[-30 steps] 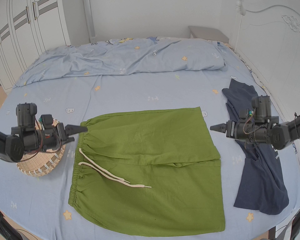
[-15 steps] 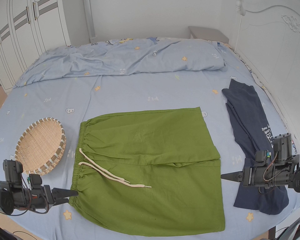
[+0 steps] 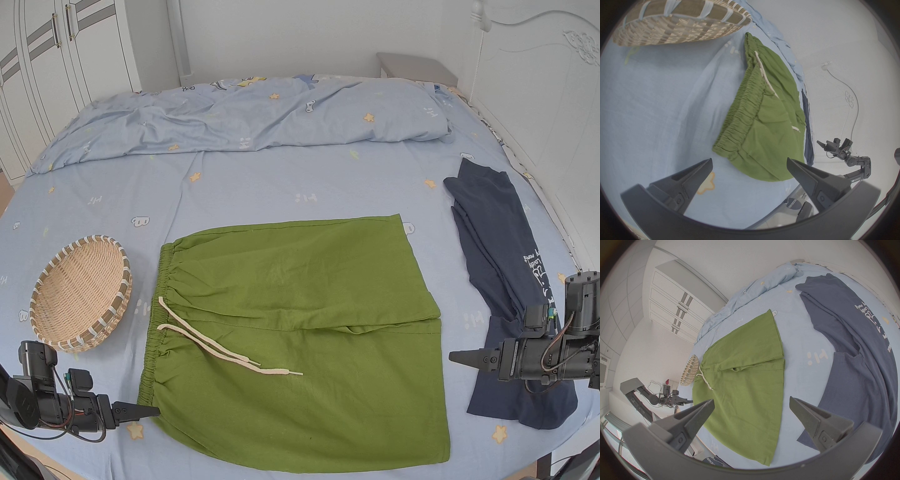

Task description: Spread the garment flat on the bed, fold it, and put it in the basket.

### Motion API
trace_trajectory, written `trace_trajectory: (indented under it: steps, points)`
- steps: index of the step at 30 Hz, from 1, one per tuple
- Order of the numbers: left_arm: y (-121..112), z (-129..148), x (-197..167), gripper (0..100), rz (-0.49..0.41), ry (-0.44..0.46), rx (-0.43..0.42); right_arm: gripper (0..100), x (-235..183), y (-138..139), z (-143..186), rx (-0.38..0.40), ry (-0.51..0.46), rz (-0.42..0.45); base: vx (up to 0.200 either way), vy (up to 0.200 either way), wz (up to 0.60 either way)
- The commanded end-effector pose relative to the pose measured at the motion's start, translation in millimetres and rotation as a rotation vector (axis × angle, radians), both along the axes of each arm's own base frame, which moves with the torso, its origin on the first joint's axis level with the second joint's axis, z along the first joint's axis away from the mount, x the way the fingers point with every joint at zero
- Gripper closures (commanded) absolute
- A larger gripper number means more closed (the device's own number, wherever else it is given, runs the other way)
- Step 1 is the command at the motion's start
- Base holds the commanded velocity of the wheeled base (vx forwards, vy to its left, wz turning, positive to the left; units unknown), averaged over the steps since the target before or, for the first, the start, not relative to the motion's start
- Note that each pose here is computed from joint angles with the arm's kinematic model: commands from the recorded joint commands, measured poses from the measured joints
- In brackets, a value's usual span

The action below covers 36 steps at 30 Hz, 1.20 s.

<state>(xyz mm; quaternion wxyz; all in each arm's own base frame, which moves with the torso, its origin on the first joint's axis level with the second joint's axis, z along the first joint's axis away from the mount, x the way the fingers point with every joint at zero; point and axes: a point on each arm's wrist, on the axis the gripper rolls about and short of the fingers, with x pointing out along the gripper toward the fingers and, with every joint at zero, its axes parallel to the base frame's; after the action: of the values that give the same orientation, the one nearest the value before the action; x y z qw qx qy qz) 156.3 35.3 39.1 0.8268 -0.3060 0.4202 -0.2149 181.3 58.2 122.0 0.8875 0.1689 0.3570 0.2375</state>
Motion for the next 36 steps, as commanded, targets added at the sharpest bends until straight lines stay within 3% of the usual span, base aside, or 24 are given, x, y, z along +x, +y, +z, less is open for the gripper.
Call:
trace_trajectory:
  steps: [1, 22, 23, 36]
  points:
    - [5, -20, 6, 0, 0.001, 0.075, -0.018, 0, -1, -1, 2, 0.009, -0.011, -0.001, 0.000, 0.000, 0.00]
    - [-1, -27, 35, 0, -0.079, -0.008, -0.010, 0, 0, 0, 4, 0.027, -0.004, -0.010, 0.000, 0.000, 0.00]
    - [-1, -27, 35, 100, -0.078, -0.013, -0.009, 0, 0, 0, 4, 0.028, -0.007, -0.012, 0.000, 0.000, 0.00]
    - [8, -29, 25, 100, -0.019, -0.009, -0.008, 0, -3, -1, -1, 0.036, -0.002, -0.021, 0.000, 0.000, 0.00]
